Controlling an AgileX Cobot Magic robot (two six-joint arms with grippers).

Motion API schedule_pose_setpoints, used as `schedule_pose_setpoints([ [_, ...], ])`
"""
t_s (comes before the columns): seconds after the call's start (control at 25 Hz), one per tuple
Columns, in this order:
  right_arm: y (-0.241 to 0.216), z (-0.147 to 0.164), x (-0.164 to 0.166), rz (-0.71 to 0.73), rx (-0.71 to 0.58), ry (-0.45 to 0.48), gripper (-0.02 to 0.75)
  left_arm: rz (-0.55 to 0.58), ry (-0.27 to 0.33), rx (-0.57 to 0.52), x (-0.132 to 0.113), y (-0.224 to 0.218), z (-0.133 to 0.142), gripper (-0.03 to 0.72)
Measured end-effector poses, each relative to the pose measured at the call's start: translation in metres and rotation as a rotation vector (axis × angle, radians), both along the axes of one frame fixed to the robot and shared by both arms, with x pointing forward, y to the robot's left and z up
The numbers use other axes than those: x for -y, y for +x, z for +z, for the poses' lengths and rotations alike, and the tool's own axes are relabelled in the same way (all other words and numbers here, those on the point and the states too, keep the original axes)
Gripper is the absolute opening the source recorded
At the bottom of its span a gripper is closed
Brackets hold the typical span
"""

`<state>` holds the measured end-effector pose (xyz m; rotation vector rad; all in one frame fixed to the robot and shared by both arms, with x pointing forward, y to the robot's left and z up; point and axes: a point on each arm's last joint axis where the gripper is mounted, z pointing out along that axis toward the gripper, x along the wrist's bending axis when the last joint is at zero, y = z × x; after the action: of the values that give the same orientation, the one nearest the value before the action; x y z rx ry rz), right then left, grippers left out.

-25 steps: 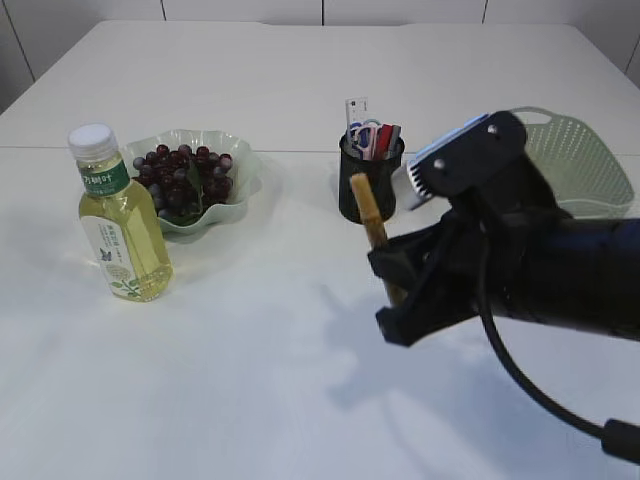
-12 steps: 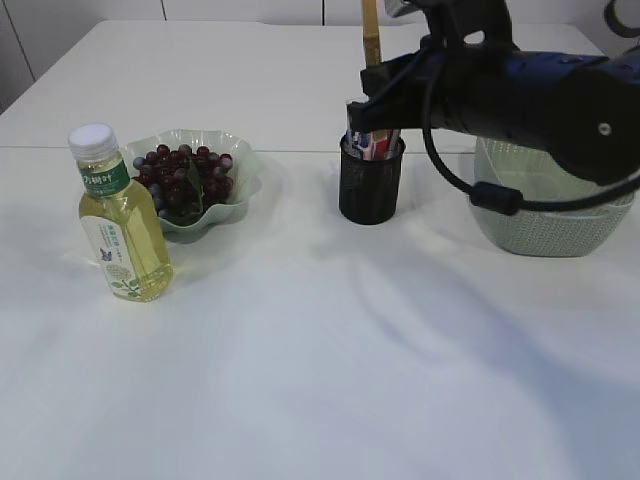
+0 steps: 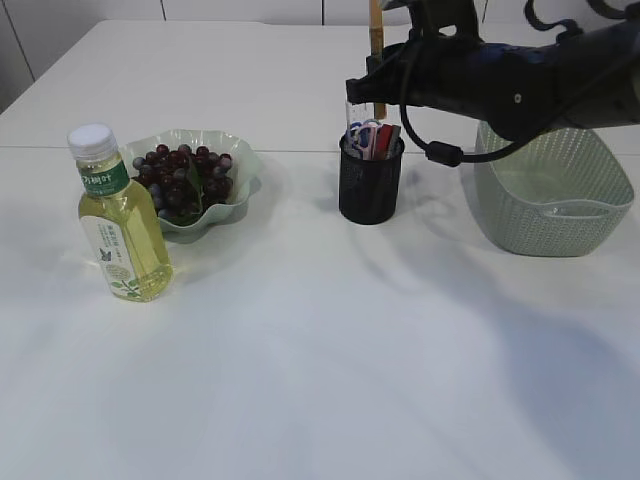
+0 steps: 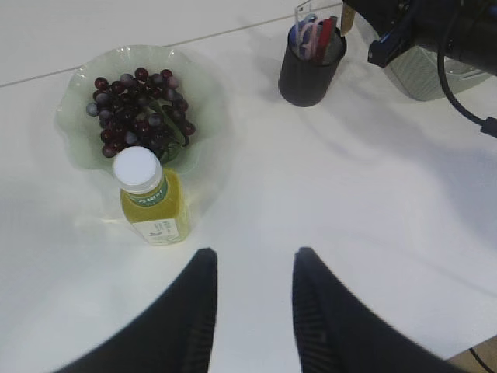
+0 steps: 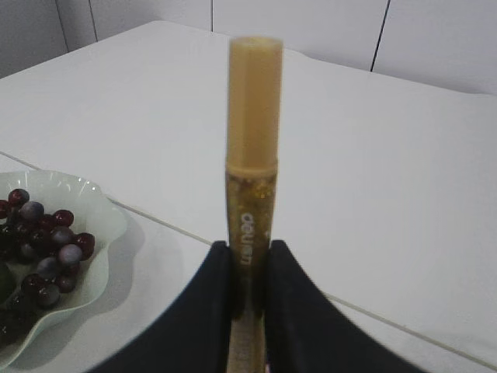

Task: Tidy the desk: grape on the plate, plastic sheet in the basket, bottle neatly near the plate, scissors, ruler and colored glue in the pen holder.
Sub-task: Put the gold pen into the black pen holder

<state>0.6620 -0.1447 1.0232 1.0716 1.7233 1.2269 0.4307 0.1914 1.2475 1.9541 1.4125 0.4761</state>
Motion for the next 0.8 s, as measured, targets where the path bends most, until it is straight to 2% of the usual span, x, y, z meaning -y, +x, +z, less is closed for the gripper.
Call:
schedule_pose_setpoints([
  [0.36, 0.026, -0.029, -0.009, -0.007, -0.049, -0.006, 0.111, 0.012, 0.024, 0.004, 0.000, 0.004, -0.002, 0.246],
  [0.8, 0.035, -0.036, -0.009, -0.016, -0.083, -0.011, 0.111, 0.022, 0.040, 0.013, -0.002, 0.005, -0.002, 0.246],
])
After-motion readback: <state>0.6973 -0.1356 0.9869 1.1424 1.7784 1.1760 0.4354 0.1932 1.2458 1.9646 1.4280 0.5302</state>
